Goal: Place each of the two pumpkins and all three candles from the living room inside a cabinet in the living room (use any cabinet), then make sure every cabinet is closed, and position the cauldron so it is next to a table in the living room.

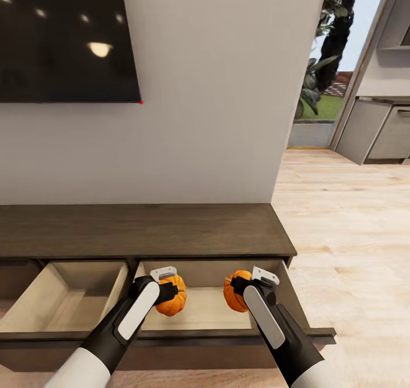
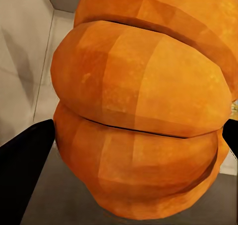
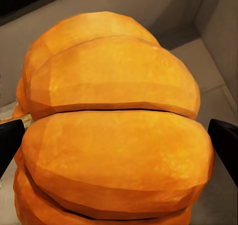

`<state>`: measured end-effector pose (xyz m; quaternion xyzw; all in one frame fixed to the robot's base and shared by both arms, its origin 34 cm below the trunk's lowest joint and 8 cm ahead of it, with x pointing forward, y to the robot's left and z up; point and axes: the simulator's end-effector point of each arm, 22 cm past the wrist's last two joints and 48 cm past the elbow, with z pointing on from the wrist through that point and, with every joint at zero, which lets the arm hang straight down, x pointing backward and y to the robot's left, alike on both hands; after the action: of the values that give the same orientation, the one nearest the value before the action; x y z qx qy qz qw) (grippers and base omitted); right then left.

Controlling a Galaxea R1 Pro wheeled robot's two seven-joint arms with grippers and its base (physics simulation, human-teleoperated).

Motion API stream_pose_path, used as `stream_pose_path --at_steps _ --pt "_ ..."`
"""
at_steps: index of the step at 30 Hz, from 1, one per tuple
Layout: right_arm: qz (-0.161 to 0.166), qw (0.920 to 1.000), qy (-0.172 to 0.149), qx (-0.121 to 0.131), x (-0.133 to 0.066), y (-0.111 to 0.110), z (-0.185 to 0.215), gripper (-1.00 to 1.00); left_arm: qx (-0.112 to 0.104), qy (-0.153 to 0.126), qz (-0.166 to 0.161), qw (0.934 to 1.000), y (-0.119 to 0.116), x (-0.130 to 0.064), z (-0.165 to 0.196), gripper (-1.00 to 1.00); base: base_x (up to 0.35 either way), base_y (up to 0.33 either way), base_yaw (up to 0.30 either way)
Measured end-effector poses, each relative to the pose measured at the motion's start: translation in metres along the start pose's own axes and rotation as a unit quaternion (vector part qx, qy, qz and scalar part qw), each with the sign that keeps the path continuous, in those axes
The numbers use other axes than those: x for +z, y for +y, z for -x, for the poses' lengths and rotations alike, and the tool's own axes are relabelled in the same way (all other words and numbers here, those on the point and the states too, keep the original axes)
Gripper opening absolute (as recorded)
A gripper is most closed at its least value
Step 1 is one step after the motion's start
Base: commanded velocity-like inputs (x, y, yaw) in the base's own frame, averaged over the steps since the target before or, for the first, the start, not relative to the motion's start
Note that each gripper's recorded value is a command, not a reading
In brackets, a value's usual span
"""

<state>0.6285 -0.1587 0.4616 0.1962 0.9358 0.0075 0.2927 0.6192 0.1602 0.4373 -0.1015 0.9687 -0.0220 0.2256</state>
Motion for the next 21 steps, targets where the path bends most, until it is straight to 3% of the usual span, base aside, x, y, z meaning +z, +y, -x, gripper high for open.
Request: stream_pose_path --at_steps 21 --pt "0.003 1.0000 0.004 0.000 0.0008 0.0008 -0.0021 -1.00 0.002 -0.001 0.003 1.0000 0.0014 -0.0003 0.0007 -1.00 0.043 0.000 0.000"
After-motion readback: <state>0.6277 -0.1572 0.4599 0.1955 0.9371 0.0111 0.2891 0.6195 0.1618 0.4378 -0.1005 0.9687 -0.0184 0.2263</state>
